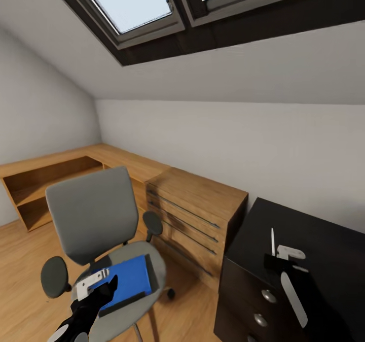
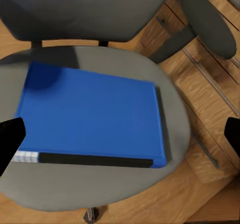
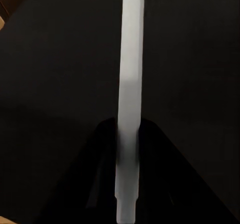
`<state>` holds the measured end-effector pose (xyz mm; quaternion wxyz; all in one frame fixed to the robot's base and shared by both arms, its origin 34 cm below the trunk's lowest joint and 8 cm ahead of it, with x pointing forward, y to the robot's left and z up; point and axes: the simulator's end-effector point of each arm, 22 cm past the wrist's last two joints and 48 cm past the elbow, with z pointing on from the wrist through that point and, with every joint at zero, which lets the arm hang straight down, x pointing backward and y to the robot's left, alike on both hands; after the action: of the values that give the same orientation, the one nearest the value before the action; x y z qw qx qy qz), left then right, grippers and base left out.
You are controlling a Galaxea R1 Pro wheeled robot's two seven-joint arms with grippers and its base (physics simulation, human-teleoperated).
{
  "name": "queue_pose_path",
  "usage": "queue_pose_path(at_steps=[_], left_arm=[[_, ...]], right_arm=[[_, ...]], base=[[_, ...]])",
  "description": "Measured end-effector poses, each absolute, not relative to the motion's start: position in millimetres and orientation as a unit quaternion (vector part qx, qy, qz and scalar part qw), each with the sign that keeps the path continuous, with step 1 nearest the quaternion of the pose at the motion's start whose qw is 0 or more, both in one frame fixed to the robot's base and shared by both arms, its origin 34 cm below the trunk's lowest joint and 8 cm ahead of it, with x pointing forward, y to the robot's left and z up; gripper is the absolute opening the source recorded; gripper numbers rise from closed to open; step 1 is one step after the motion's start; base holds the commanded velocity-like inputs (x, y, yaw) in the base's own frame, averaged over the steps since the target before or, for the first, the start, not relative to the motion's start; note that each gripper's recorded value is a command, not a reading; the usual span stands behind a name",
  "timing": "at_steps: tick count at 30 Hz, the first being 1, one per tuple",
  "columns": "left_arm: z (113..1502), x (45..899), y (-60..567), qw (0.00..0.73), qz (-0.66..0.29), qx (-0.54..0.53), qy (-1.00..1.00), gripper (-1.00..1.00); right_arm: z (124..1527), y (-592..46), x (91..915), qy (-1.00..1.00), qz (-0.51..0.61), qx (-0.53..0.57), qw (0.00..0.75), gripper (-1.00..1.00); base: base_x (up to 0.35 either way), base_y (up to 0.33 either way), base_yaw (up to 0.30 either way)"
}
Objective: In the bedroom, organize the workspace by keeping the computer under the desk, ensuring the monitor is on the desk, placing the keyboard on the desk next to the monitor, placing the mouse on the desk next to the keyboard, moving the folder from the swivel chair onto the desk next to the mouse, stacking the notebook on top of the folder with the pen on top of the notebook, and positioning the swivel chair next to the desk.
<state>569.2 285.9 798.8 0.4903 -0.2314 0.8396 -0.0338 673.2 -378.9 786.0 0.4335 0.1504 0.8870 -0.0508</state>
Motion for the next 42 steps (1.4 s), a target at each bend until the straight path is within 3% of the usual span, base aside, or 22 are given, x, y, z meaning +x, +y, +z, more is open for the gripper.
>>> queue_pose_path(at_steps=[10,42], left_arm=[[799,569,286,0.491,-0.033,-0.231,0.839,1.0],[801,570,287,0.493,-0.033,-0.231,0.838,1.0]], right_arm=[[757,-375,684,0.905,-0.04,0.155,0.394,-1.0],[741,-376,682,0.915,-0.044,0.159,0.368,-1.0]], base=[[0.243,0.0,0.0],[0.005,0.0,0.0]])
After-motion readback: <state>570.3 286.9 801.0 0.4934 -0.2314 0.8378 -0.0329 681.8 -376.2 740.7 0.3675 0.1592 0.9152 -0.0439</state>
